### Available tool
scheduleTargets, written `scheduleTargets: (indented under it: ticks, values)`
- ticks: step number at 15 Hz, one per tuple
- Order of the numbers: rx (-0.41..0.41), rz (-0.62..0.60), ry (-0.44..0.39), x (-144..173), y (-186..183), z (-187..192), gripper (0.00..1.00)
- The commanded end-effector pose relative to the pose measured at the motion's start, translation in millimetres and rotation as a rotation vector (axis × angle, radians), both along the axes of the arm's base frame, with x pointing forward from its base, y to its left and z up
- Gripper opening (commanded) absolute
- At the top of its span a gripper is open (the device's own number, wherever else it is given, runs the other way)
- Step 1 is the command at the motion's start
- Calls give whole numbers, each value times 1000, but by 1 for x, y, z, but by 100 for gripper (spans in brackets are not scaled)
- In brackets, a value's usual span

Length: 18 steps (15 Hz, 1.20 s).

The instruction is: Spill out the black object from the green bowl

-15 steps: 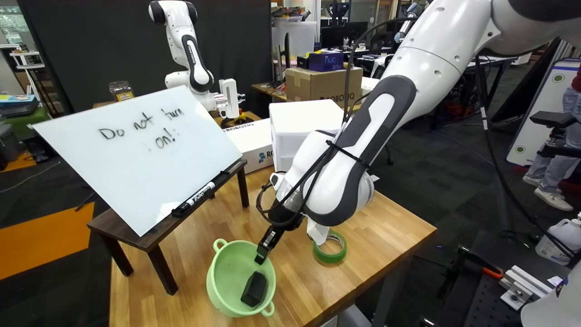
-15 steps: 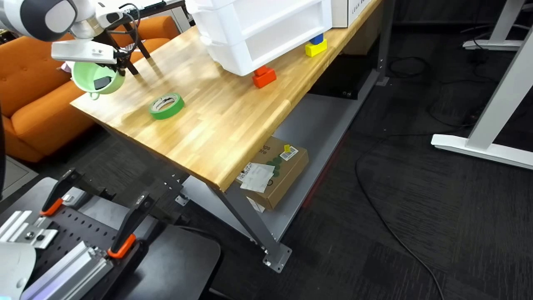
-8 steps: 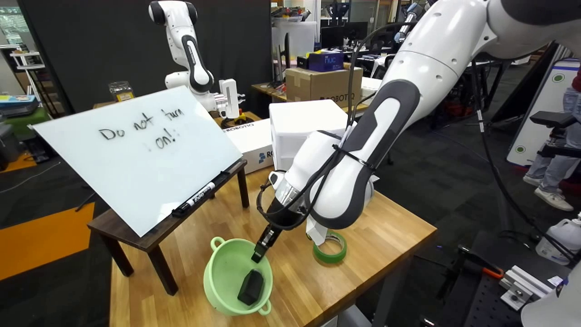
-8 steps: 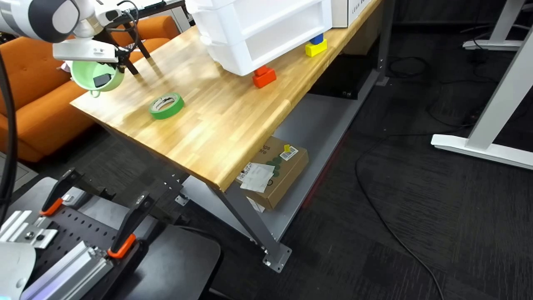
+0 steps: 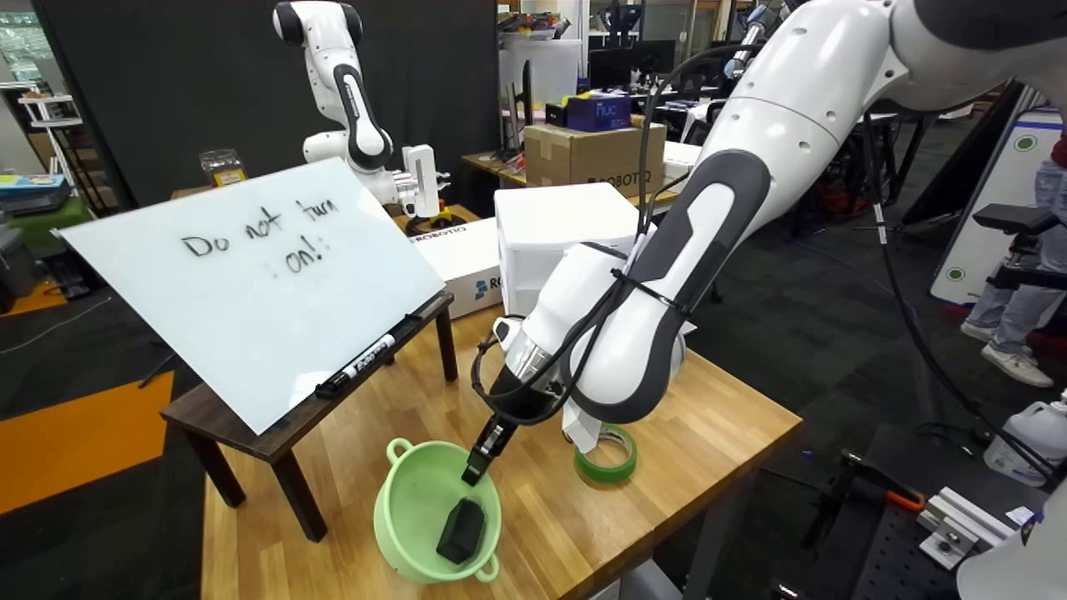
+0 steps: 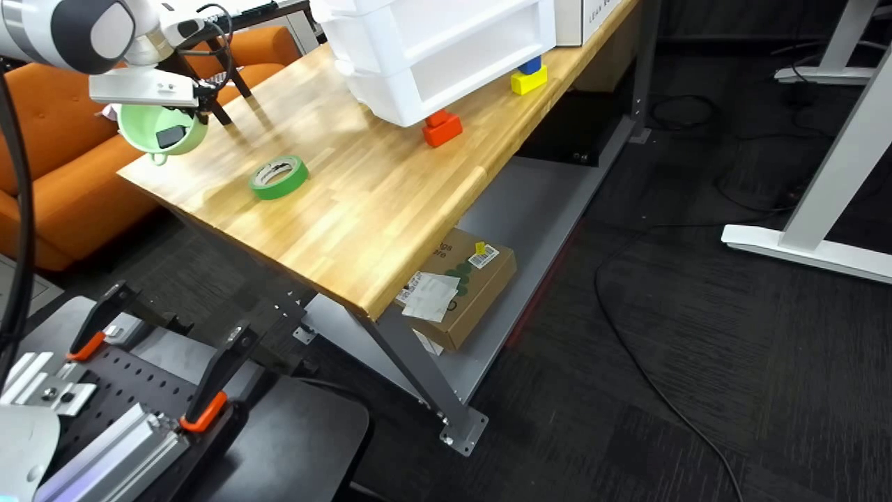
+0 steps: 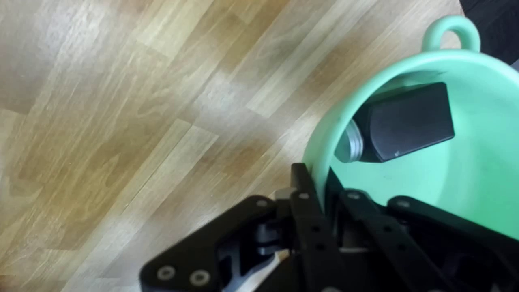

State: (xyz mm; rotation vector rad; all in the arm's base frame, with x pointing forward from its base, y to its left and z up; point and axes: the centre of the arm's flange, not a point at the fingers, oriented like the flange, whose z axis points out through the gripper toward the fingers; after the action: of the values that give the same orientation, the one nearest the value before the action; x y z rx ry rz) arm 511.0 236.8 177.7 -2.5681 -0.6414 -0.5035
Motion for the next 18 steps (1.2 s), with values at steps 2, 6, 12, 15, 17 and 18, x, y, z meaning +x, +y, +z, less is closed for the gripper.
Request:
scheduleTargets:
  ticks: [2, 6, 12, 15, 17, 18]
  values:
    - [0, 0, 0, 0, 0, 0, 9]
    - [0, 0, 0, 0, 0, 0, 9]
    - [-19, -156, 27, -5, -17, 7, 2]
    - [-27, -270, 50, -13, -34, 12, 2]
    - [-34, -335, 88, -26, -42, 13, 2]
    - [-35, -364, 107, -35, -45, 12, 2]
